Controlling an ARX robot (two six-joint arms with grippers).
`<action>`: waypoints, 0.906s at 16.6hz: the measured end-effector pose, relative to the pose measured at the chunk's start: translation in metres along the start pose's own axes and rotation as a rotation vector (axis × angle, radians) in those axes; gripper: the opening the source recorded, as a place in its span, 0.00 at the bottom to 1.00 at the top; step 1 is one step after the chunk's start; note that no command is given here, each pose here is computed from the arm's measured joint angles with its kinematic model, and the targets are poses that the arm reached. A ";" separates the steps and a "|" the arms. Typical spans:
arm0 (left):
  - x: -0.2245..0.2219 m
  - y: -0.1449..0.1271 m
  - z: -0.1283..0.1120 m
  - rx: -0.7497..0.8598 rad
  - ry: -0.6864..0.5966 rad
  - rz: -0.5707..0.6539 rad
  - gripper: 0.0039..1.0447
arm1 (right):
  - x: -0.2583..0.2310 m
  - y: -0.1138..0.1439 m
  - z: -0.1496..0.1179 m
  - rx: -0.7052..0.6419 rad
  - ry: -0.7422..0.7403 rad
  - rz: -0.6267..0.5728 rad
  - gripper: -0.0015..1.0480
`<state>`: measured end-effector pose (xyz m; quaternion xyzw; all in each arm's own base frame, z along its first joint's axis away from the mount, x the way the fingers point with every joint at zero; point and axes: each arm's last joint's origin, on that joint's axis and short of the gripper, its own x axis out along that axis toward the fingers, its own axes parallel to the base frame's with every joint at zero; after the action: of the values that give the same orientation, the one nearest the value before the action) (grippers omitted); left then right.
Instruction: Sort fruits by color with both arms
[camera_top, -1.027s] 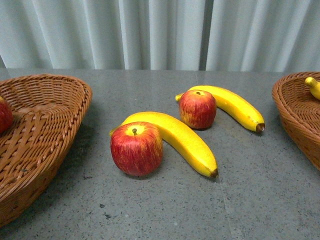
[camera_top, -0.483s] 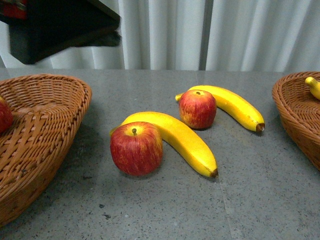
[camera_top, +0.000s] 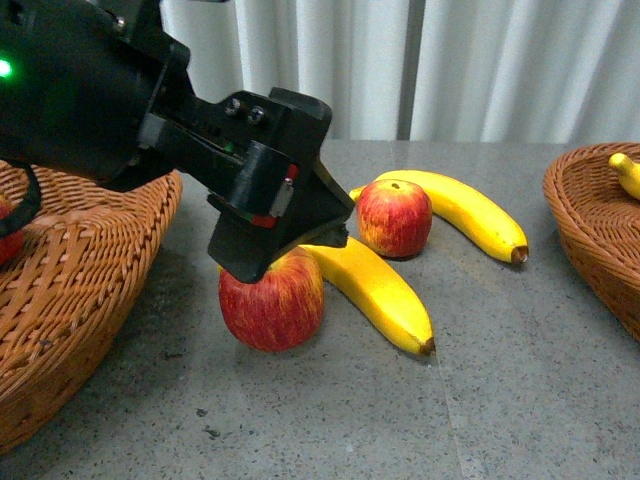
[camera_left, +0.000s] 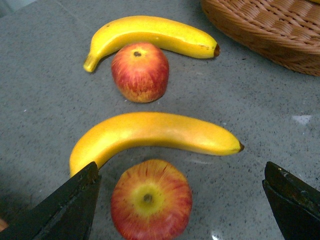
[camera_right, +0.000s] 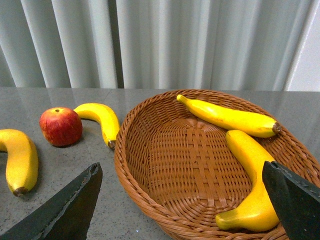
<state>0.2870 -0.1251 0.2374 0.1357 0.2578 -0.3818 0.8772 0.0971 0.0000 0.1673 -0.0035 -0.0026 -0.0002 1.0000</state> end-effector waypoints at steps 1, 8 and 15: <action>0.004 0.000 -0.002 -0.001 0.014 -0.003 0.94 | 0.000 0.000 0.000 0.000 0.002 -0.001 0.94; 0.031 0.021 -0.022 -0.002 0.113 0.049 0.94 | 0.000 0.000 0.000 0.000 0.001 0.000 0.94; 0.051 0.014 -0.033 0.019 0.152 0.009 0.94 | 0.000 0.000 0.000 0.000 0.001 0.000 0.94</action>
<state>0.3147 -0.1320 0.1822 0.1736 0.3194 -0.3686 0.8555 0.0971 0.0000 0.1672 -0.0035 -0.0020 -0.0004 1.0000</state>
